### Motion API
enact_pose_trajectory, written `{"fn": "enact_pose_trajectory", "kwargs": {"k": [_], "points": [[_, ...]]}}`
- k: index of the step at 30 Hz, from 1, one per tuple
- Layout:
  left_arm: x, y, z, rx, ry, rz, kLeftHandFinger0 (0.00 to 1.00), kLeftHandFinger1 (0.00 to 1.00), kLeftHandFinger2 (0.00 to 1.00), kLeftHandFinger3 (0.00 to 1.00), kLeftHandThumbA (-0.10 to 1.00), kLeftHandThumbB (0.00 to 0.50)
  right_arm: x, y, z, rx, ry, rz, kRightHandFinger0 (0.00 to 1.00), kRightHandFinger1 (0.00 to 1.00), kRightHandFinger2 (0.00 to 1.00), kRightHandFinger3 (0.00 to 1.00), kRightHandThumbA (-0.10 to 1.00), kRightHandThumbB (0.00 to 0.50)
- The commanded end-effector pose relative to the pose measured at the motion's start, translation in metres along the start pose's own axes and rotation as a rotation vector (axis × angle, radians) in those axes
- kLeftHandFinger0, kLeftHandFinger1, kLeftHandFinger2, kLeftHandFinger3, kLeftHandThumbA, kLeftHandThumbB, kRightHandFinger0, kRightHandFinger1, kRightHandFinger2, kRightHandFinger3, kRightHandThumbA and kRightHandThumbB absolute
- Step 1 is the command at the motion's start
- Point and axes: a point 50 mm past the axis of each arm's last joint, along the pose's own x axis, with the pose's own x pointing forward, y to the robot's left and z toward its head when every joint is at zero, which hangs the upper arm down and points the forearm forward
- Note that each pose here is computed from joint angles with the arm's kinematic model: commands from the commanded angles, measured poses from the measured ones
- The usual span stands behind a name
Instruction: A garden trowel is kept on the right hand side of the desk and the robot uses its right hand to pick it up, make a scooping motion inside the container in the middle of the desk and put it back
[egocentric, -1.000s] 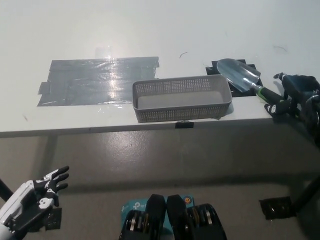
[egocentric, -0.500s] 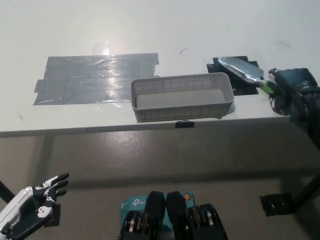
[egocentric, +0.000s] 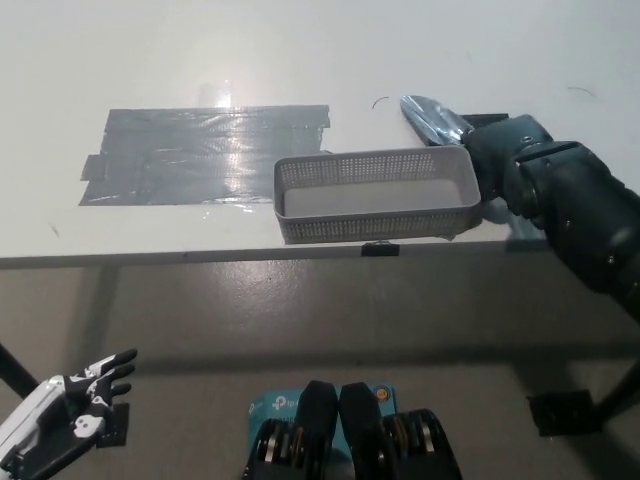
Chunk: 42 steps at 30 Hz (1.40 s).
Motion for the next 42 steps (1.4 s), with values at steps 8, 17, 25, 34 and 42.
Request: {"fn": "enact_pose_trajectory", "kwargs": {"k": [8, 17, 25, 34, 42], "points": [[0.001, 0.004, 0.009, 0.056, -0.006, -0.033, 1.00, 1.00, 1.00, 1.00, 0.67, 0.099, -0.003, 0.014, -0.036, -0.073, 0.067, -0.038, 0.00, 0.23, 0.53, 0.87, -0.02, 0.000], [0.000, 0.002, 0.007, 0.060, 0.005, -0.039, 1.00, 1.00, 1.00, 1.00, 0.67, 0.120, -0.010, 0.014, -0.076, -0.055, 0.145, -0.194, 0.00, 0.29, 0.59, 0.67, -0.10, 0.000], [-0.004, 0.001, 0.004, 0.056, 0.008, -0.038, 1.00, 1.00, 1.00, 1.00, 0.67, 0.123, -0.015, -0.005, -0.093, -0.077, 0.137, -0.314, 0.03, 0.38, 0.71, 0.74, -0.10, 0.033], [-0.004, 0.002, 0.001, 0.054, 0.013, -0.043, 1.00, 1.00, 1.00, 1.00, 0.68, 0.114, -0.034, -0.053, -0.133, -0.087, 0.066, -0.560, 0.00, 0.07, 0.44, 0.38, -0.10, 0.000], [-0.006, 0.001, -0.004, 0.060, 0.045, -0.043, 1.00, 1.00, 1.00, 1.00, 0.70, 0.131, -0.059, -0.078, -0.162, -0.087, 0.031, -0.632, 0.00, 0.00, 0.18, 0.18, -0.10, 0.000]]}}
